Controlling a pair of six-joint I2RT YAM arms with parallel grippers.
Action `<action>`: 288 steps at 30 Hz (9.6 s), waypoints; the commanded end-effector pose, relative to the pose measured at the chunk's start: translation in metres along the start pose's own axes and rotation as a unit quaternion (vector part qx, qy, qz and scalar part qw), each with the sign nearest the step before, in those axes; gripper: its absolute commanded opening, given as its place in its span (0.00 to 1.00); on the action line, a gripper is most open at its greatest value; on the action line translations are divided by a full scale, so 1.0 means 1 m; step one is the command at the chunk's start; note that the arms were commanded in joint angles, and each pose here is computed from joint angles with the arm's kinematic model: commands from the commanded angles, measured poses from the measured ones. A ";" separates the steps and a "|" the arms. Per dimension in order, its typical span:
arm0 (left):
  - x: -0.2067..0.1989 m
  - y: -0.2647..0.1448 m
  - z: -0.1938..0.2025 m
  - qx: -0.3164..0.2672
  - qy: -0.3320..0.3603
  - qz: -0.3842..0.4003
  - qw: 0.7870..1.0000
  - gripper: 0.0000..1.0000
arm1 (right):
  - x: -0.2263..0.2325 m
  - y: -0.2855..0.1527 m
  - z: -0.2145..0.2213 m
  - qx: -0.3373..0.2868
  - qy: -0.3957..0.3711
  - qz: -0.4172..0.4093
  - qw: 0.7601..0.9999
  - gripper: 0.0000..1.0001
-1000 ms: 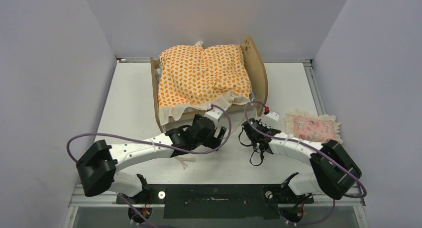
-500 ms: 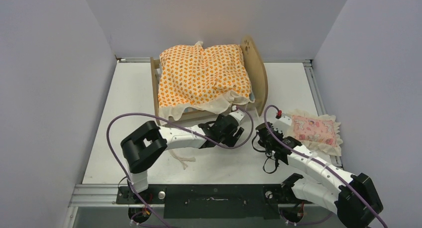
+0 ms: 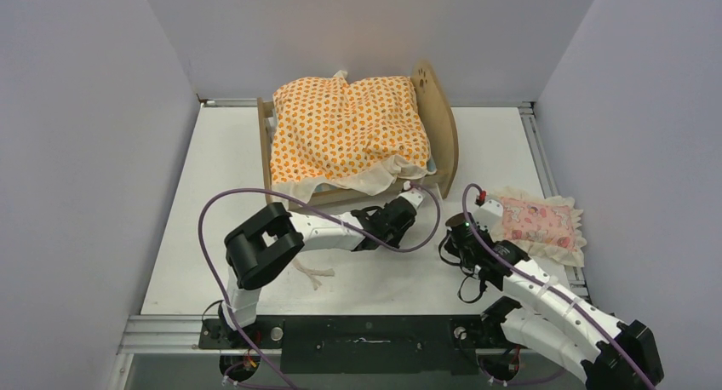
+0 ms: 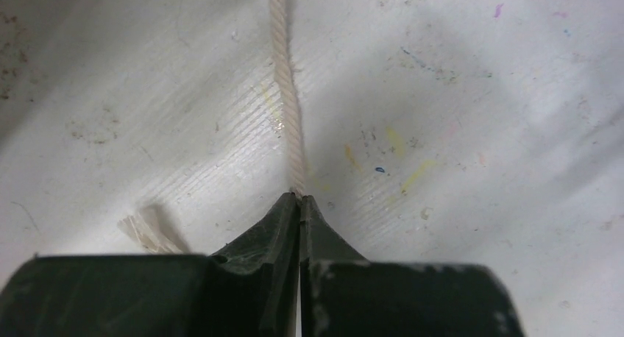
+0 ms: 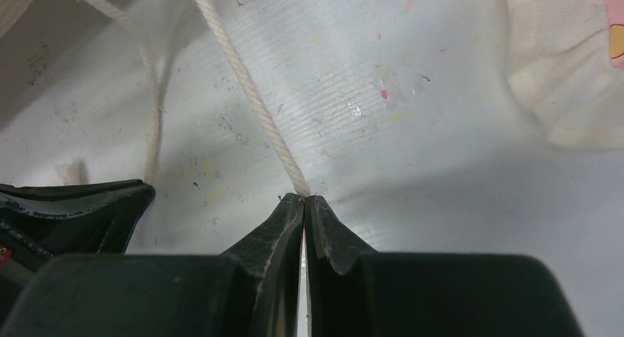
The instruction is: Set up the pet bed
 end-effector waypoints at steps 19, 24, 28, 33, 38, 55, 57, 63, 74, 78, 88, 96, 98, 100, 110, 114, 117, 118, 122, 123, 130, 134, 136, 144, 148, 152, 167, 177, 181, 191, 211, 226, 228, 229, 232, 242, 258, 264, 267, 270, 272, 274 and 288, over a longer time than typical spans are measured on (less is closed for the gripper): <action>-0.045 -0.141 -0.236 -0.259 -0.116 0.253 0.925 0.00 | -0.022 -0.031 -0.012 -0.044 0.093 0.023 0.994 0.05; -0.044 -0.156 -0.279 -0.293 -0.104 0.263 0.913 0.00 | -0.027 -0.038 -0.024 -0.084 0.121 0.047 0.988 0.05; -0.048 -0.169 -0.304 -0.312 -0.098 0.280 0.902 0.00 | -0.038 -0.047 -0.033 -0.124 0.165 0.087 0.975 0.05; -0.048 -0.162 -0.299 -0.304 -0.098 0.275 0.907 0.00 | -0.046 -0.061 -0.046 -0.166 0.186 0.087 0.964 0.05; -0.049 -0.128 -0.253 -0.244 -0.117 0.273 0.923 0.00 | -0.032 -0.061 -0.043 -0.131 0.147 0.029 0.980 0.05; -0.033 -0.088 -0.084 -0.162 -0.189 0.241 0.938 0.00 | -0.012 -0.062 -0.037 -0.047 0.062 -0.016 0.997 0.05; -0.040 -0.080 -0.072 -0.154 -0.193 0.244 0.938 0.00 | -0.008 -0.062 -0.039 -0.046 0.056 -0.025 0.997 0.05; -0.067 -0.073 -0.079 -0.180 -0.196 0.272 0.925 0.00 | -0.003 -0.055 -0.032 -0.020 0.039 -0.040 0.998 0.05; -0.063 -0.095 -0.120 -0.266 -0.148 0.253 0.918 0.00 | -0.005 -0.035 -0.010 0.025 0.019 -0.026 0.999 0.05; -0.064 -0.112 -0.158 -0.309 -0.128 0.263 0.905 0.00 | -0.006 -0.032 -0.006 0.029 0.023 -0.027 0.999 0.05; -0.068 -0.065 -0.134 -0.211 -0.131 0.300 0.921 0.00 | -0.013 -0.041 -0.011 -0.012 0.067 -0.044 0.997 0.05; -0.063 -0.037 -0.102 -0.114 -0.114 0.310 0.937 0.00 | -0.013 -0.041 -0.012 -0.007 0.057 -0.036 0.998 0.05; -0.055 -0.039 -0.099 -0.106 -0.112 0.306 0.940 0.00 | -0.012 -0.041 -0.013 -0.006 0.053 -0.030 0.998 0.05; -0.047 -0.039 -0.097 -0.091 -0.109 0.302 0.943 0.00 | -0.012 -0.041 -0.014 -0.007 0.050 -0.029 0.998 0.05; -0.037 -0.036 -0.086 -0.079 -0.127 0.273 0.950 0.27 | 0.002 -0.046 -0.027 -0.018 0.028 -0.061 0.998 0.06; -0.026 -0.043 -0.090 -0.117 -0.174 0.241 0.948 0.44 | 0.011 -0.042 -0.031 -0.010 0.005 -0.058 0.998 0.06; -0.015 -0.046 -0.097 -0.147 -0.229 0.224 0.936 0.50 | 0.014 -0.038 -0.031 0.001 -0.014 -0.052 0.999 0.06; -0.013 -0.046 -0.100 -0.155 -0.247 0.220 0.931 0.50 | 0.015 -0.037 -0.031 0.005 -0.017 -0.051 0.999 0.06; -0.017 -0.040 -0.117 -0.183 -0.307 0.202 0.912 0.50 | 0.014 -0.034 -0.025 0.017 -0.021 -0.058 0.998 0.05; -0.019 -0.036 -0.120 -0.182 -0.319 0.194 0.910 0.50 | 0.013 -0.033 -0.024 0.020 -0.020 -0.060 0.998 0.05; -0.039 0.003 -0.118 -0.150 -0.352 0.140 0.913 0.50 | 0.008 -0.033 -0.017 0.032 -0.016 -0.065 0.997 0.05; -0.043 0.018 -0.111 -0.137 -0.364 0.112 0.914 0.49 | 0.007 -0.035 -0.017 0.034 -0.015 -0.066 0.997 0.05; -0.043 0.023 -0.108 -0.132 -0.365 0.094 0.917 0.47 | 0.006 -0.037 -0.017 0.034 -0.014 -0.067 0.997 0.05; -0.051 0.043 -0.107 -0.120 -0.361 0.094 0.920 0.42 | 0.004 -0.039 -0.019 0.033 -0.018 -0.065 0.997 0.05; -0.054 0.046 -0.108 -0.122 -0.362 0.107 0.918 0.32 | 0.004 -0.039 -0.019 0.033 -0.023 -0.062 0.997 0.05; -0.057 0.047 -0.107 -0.123 -0.361 0.124 0.916 0.07 | 0.005 -0.037 -0.020 0.034 -0.030 -0.058 0.997 0.05; -0.044 0.020 -0.098 -0.185 -0.368 0.171 0.895 0.00 | 0.018 -0.023 -0.051 0.015 0.033 -0.027 0.999 0.07; -0.039 0.003 -0.097 -0.222 -0.365 0.198 0.882 0.00 | 0.047 0.019 -0.076 0.038 0.057 -0.020 0.997 0.08; -0.038 -0.002 -0.095 -0.230 -0.357 0.208 0.881 0.00 | 0.055 0.033 -0.080 0.061 0.046 -0.018 0.997 0.08; -0.037 -0.009 -0.093 -0.246 -0.352 0.229 0.873 0.00 | 0.038 0.061 -0.071 0.073 0.085 0.050 0.992 0.05; -0.049 -0.014 -0.092 -0.247 -0.303 0.278 0.877 0.00 | 0.045 0.076 -0.068 0.109 0.160 -0.032 0.981 0.05; -0.048 -0.021 -0.083 -0.227 -0.260 0.294 0.891 0.00 | 0.028 0.085 -0.069 0.191 0.192 -0.143 0.952 0.05; -0.047 -0.023 -0.083 -0.229 -0.255 0.294 0.892 0.00 | 0.024 0.083 -0.072 0.177 0.219 -0.142 0.949 0.05; -0.047 -0.024 -0.083 -0.229 -0.254 0.293 0.893 0.00 | 0.022 0.082 -0.073 0.171 0.229 -0.142 0.948 0.05; -0.047 -0.021 -0.081 -0.224 -0.254 0.292 0.895 0.00 | 0.022 0.079 -0.077 0.160 0.255 -0.143 0.943 0.05; -0.046 -0.017 -0.077 -0.225 -0.245 0.292 0.897 0.00 | 0.007 0.074 -0.072 0.187 0.344 -0.108 0.914 0.05; -0.048 -0.010 -0.068 -0.221 -0.228 0.305 0.898 0.00 | -0.005 0.061 -0.073 0.193 0.468 -0.067 0.860 0.05; -0.046 -0.002 -0.062 -0.210 -0.255 0.298 0.895 0.00 | -0.002 0.058 -0.072 0.191 0.504 -0.114 0.834 0.05; -0.047 -0.001 -0.063 -0.209 -0.258 0.303 0.893 0.00 | -0.006 0.059 -0.070 0.187 0.499 -0.090 0.841 0.05; -0.050 -0.004 -0.067 -0.214 -0.248 0.313 0.891 0.00 | -0.008 0.061 -0.070 0.175 0.485 -0.077 0.853 0.05; -0.052 -0.005 -0.068 -0.216 -0.241 0.318 0.891 0.00 | -0.009 0.063 -0.071 0.174 0.478 -0.068 0.858 0.05; -0.052 -0.006 -0.069 -0.217 -0.236 0.322 0.891 0.00 | -0.010 0.065 -0.071 0.177 0.464 -0.064 0.866 0.05; -0.062 -0.004 -0.077 -0.201 -0.189 0.343 0.898 0.00 | 0.013 0.086 -0.068 0.260 0.348 -0.160 0.886 0.05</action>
Point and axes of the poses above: each gripper's point midway between its finger pads, its own y axis out along the fingers, its own x axis along the line the jaws close on, z = x × y, the point moved 9 cm from there along -y, back along the fingers, and after that the axes turned 3 degrees about y, right-handed, at the moved point
